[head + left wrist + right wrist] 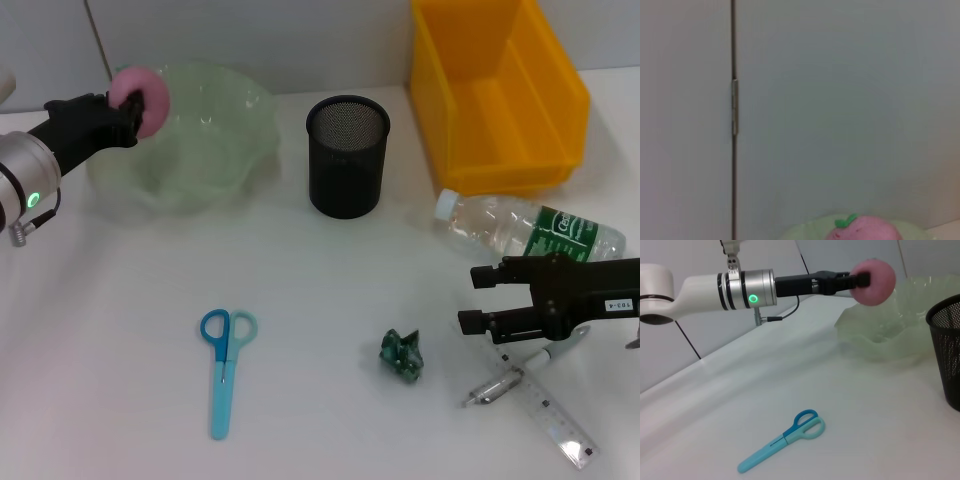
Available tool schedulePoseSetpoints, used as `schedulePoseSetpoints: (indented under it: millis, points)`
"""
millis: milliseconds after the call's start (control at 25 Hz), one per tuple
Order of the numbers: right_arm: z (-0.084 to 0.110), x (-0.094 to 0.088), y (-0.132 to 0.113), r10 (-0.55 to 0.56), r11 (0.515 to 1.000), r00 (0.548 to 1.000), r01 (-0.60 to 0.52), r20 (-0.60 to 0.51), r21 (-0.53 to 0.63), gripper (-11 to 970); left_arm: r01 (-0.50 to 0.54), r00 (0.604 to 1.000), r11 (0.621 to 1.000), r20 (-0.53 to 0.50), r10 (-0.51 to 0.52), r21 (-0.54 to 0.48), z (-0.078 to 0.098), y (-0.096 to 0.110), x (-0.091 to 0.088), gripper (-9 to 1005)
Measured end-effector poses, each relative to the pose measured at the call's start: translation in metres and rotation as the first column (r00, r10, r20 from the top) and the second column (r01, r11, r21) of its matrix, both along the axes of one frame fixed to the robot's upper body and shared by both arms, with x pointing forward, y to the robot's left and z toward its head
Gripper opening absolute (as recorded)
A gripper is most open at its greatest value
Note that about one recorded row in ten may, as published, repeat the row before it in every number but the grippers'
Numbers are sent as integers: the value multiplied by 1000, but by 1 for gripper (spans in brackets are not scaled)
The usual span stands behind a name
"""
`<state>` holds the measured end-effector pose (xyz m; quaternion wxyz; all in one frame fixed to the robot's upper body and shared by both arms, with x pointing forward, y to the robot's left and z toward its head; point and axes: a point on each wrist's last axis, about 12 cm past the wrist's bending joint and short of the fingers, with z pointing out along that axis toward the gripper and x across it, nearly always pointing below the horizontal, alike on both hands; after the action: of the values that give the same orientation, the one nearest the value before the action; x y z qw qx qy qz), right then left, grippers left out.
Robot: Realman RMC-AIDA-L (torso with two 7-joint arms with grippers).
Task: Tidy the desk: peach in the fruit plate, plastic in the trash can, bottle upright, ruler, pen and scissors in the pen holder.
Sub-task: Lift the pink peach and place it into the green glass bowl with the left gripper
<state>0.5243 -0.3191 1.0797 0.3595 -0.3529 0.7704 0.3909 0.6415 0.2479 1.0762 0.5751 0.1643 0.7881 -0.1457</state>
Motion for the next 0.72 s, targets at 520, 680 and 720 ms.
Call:
schedulePoseSetpoints:
  millis: [520,680,720]
  points:
    - [1,3,2,3,1000,1000,-3,8,-2,785,19,1000,1000,1,-19,-20,0,-4,-1,432]
    - [1,3,2,4,1000,1000,-4,7,-3,784,23,1000,999,3,-23,-23,1,-4,-1,618]
    - [1,3,2,3,1000,1000,-3,7,-3,783,37,999,999,8,-36,-35,2,-6,-2,665]
